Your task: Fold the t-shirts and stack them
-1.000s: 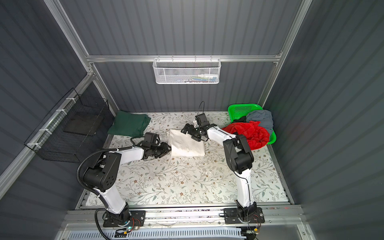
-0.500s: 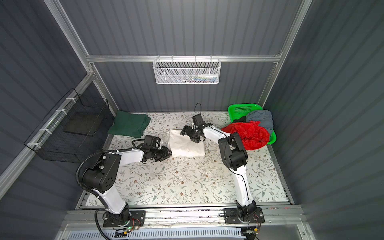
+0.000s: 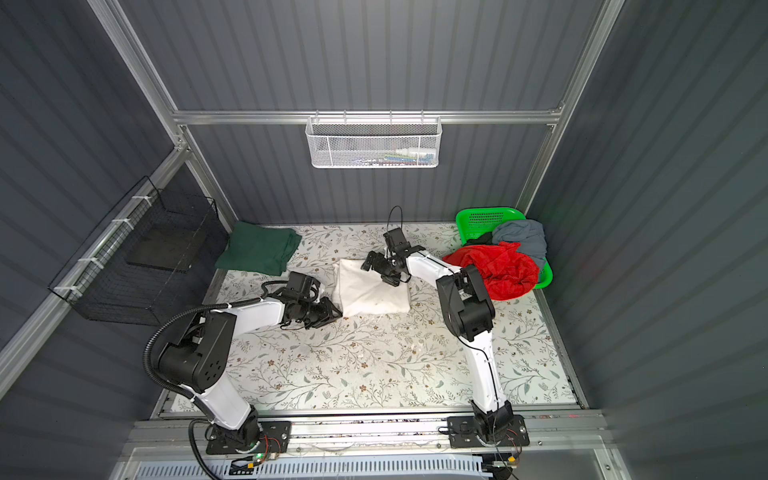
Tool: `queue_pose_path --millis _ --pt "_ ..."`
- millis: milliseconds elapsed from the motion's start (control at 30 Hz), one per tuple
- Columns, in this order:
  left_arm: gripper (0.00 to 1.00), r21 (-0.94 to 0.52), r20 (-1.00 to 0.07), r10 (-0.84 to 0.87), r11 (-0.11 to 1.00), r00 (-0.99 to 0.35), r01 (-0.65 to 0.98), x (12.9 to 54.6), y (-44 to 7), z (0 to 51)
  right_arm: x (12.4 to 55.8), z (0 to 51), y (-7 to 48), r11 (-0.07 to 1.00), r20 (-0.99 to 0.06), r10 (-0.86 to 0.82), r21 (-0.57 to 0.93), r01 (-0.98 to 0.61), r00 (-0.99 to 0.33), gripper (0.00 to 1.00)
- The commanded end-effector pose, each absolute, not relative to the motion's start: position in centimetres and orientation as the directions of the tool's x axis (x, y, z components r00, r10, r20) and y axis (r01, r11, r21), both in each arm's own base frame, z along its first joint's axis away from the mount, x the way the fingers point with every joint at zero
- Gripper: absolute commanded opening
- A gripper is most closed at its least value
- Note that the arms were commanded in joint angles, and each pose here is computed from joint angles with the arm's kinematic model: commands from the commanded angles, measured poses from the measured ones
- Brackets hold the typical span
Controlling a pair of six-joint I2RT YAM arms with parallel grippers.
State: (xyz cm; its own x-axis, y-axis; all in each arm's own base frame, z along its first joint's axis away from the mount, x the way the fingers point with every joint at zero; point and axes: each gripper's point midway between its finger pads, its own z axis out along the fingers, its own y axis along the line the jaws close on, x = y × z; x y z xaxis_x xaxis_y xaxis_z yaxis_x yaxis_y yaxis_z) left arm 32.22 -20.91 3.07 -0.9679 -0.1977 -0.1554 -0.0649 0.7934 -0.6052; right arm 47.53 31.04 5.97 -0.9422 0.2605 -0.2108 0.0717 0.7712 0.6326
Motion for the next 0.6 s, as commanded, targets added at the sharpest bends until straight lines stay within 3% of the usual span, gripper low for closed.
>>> queue_pose_path --millis 0,200,300,367,433,567 --pt "0.33 -0.545 -0.12 -0.158 0.836 -0.98 -0.068 31.0 -20.2 2.5 47.0 5.1 30.6 0.791 -0.196 0.25 0.607 0.083 -0.948 0.96" --pt "0.35 -0.464 -0.184 -0.145 0.885 -0.972 -0.044 31.9 -18.6 5.8 47.0 6.9 30.4 0.799 -0.235 0.235 0.6 0.05 -0.943 0.98" --pt "0.49 -0.48 -0.219 -0.179 0.876 -0.959 -0.053 32.7 -18.2 7.6 46.9 8.8 30.4 0.792 -0.262 0.231 0.609 0.025 -0.937 0.99" --pt "0.7 -0.498 -0.243 -0.193 0.866 -0.951 -0.049 33.5 -18.4 8.7 46.7 10.7 30.2 0.789 -0.292 0.232 0.615 0.004 -0.928 0.99" --pt "0.82 -0.513 -0.267 -0.2 0.858 -0.943 -0.037 34.3 -18.8 9.3 46.8 12.0 28.2 0.834 -0.338 0.27 0.55 0.043 -0.902 0.99" --pt "0.9 -0.557 -0.311 -0.234 0.83 -0.921 -0.023 36.2 -19.6 10.2 46.6 14.8 25.8 0.851 -0.401 0.302 0.522 0.055 -0.865 0.99"
